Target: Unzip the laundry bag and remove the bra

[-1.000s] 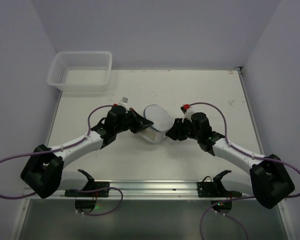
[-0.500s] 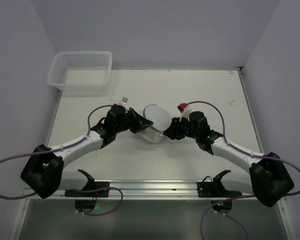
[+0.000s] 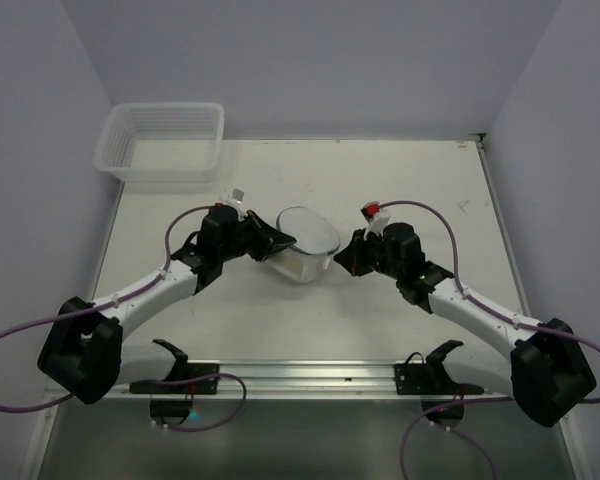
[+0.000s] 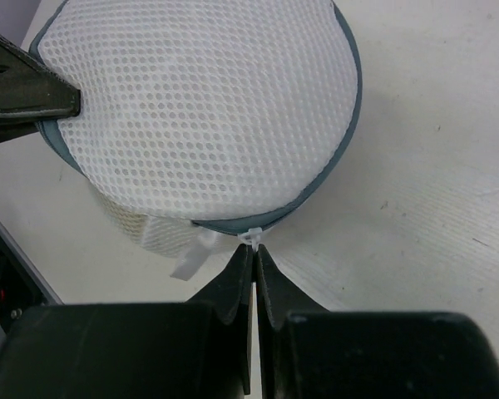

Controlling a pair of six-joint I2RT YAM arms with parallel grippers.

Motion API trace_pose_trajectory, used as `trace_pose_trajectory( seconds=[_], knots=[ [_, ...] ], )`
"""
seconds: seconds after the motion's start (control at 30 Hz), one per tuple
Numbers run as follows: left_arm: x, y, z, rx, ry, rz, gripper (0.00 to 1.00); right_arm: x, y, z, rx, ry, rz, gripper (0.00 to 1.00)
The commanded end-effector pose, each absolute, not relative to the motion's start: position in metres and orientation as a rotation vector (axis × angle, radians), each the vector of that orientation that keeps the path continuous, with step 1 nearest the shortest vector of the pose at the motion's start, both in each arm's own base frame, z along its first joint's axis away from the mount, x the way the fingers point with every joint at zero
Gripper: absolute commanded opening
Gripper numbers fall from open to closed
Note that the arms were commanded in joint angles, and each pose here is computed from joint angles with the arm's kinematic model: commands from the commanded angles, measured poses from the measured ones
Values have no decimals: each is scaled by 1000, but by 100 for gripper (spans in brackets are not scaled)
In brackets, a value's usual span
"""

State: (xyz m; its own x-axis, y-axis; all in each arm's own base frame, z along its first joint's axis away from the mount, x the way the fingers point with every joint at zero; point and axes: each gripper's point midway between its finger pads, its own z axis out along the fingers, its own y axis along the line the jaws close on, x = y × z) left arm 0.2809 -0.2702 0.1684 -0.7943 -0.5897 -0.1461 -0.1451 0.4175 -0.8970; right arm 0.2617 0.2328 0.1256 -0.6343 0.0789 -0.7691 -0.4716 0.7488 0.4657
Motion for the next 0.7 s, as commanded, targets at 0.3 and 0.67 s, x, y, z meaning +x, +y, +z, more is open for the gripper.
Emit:
trace_pose_trajectory(
  seconds=[0.3, 0.67],
  knots=[
    [310, -253, 150, -152, 2380, -1203, 0, 265, 208, 129, -209, 2149, 708, 0],
    [372, -263, 185, -226, 2272, -1239, 69, 252, 253, 153, -202, 2159, 986, 0]
  ],
)
